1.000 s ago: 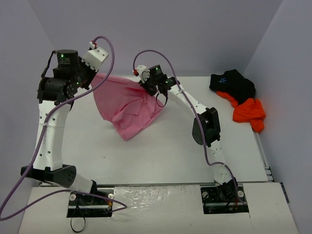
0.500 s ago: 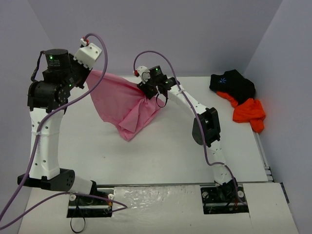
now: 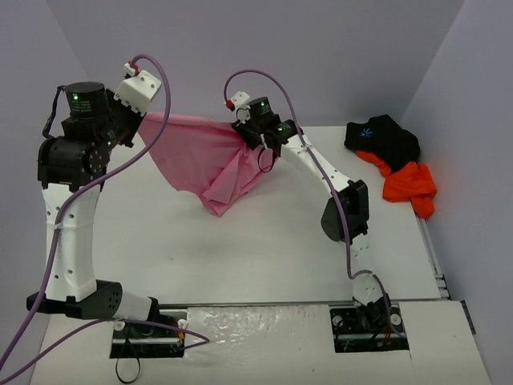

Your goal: Fold and stack the t-shirts

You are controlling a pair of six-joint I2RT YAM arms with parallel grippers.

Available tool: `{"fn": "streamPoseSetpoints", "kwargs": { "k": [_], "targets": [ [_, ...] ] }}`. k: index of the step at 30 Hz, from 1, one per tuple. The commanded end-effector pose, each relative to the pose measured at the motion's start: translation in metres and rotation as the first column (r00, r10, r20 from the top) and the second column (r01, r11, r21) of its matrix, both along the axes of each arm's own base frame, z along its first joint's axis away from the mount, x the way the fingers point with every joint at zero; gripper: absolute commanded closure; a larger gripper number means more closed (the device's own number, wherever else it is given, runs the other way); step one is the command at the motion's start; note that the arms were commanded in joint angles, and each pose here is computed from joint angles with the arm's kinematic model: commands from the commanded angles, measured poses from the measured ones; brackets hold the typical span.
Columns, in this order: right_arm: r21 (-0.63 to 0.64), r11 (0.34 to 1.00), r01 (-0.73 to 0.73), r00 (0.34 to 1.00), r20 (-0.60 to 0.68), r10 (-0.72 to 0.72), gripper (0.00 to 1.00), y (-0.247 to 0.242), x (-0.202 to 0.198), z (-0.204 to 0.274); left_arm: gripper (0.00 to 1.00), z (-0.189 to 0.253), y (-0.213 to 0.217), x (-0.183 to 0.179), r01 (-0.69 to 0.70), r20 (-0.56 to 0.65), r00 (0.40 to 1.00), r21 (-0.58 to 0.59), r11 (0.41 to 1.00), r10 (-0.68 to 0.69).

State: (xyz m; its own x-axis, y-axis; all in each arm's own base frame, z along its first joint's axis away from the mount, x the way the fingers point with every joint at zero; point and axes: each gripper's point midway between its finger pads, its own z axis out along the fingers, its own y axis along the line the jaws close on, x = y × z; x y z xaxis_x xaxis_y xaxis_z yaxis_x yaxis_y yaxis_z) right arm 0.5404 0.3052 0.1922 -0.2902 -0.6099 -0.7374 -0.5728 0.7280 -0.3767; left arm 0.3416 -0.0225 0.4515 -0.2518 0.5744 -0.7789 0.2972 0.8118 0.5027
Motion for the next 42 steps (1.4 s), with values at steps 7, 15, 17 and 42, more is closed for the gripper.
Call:
{"fn": "streamPoseSetpoints", "kwargs": {
  "k": [7, 15, 17, 42],
  "targets": [
    [0.151, 0.974, 0.166, 0.942, 0.266, -0.202, 0.45, -0.051, -0.003, 0.159, 1.00, 0.089, 0.019, -0.033, -0.054, 0.284, 0.956, -0.083, 0.995, 0.076],
    [0.113, 0.978, 0.176, 0.938, 0.282, -0.202, 0.44, -0.059, -0.003, 0.160, 1.00, 0.105, 0.024, -0.044, -0.067, 0.330, 0.939, -0.104, 0.992, 0.098],
    [0.104, 0.979, 0.178, 0.940, 0.275, -0.200, 0.42, -0.062, -0.002, 0.156, 1.00, 0.115, 0.025, -0.051, -0.065, 0.357, 0.929, -0.105, 0.992, 0.099],
    [0.043, 0.999, 0.006, 0.987, 0.158, -0.013, 0.30, -0.020, -0.028, 0.108, 1.00, 0.140, 0.028, -0.069, -0.065, 0.418, 0.902, -0.109, 0.992, 0.105]
  ]
}}
